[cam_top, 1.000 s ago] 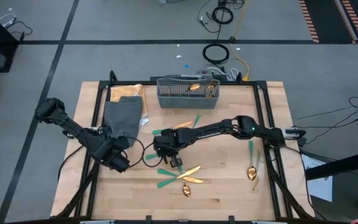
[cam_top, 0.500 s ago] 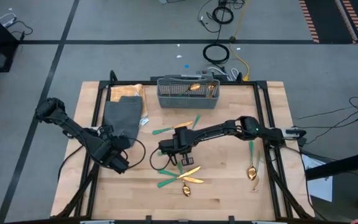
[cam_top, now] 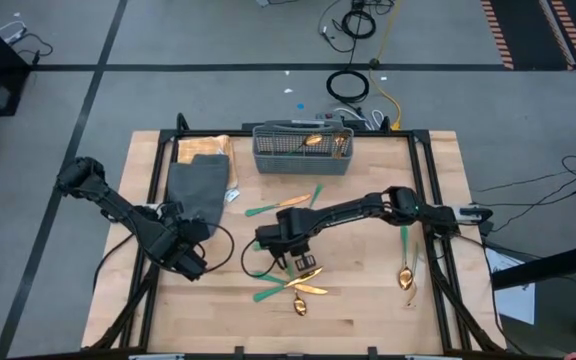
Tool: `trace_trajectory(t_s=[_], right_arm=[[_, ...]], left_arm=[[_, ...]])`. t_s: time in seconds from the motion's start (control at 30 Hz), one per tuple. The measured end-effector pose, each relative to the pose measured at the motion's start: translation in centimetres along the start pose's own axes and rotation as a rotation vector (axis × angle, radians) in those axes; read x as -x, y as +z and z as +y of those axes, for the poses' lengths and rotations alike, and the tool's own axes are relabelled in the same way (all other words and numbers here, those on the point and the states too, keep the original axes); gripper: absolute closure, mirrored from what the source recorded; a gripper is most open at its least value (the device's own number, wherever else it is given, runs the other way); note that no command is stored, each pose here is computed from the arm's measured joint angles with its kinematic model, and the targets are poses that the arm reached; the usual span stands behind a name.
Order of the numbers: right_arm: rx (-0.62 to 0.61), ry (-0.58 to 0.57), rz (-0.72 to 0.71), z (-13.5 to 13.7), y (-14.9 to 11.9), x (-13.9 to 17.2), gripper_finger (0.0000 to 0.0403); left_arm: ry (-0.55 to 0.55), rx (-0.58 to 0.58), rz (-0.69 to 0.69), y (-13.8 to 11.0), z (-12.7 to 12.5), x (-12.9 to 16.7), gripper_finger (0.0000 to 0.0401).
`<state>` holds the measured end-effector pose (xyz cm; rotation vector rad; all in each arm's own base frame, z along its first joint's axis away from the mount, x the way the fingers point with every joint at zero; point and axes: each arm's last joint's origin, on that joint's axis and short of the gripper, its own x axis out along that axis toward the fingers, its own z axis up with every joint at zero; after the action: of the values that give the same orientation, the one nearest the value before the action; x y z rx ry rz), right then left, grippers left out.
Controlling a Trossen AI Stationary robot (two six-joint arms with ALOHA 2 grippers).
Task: Sort silverware
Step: Put the green knife into the gray silverware basket
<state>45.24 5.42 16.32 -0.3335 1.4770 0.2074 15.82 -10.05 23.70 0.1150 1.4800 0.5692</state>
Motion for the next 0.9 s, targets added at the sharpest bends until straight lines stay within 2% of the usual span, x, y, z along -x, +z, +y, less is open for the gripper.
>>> trace_trajectory(t_s=[0.13, 0.23, 0.47, 0.7, 0.9], right_arm=[[0.020, -0.041, -0.117, -1.3, 0.9, 0.0, 0.0246], [0.018, -0.065, -0.171, -2.6, 1.2, 0.0, 0.0225], [-0.004, -0.034, -0.190, -4.6, 0.8, -0.5, 0.0225], [0.010, 0.045, -0.200, -3.7, 1.0, -0.8, 0.0223], [0.033, 0.046, -0.185, -3.6, 1.3, -2.5, 0.0223]], left_arm=[[-0.007, -0.002, 0.057, -0.3, 0.1, 0.0, 0.0357], [0.016, 0.025, 0.097, -0.5, 0.4, 0.0, 0.0357], [0.022, 0.025, 0.120, -0.7, 0.6, 0.0, 0.0357], [0.020, 0.025, 0.119, -0.7, 0.5, 0.0, 0.0357], [0.024, 0.025, 0.112, -0.7, 0.6, 0.0, 0.0357]])
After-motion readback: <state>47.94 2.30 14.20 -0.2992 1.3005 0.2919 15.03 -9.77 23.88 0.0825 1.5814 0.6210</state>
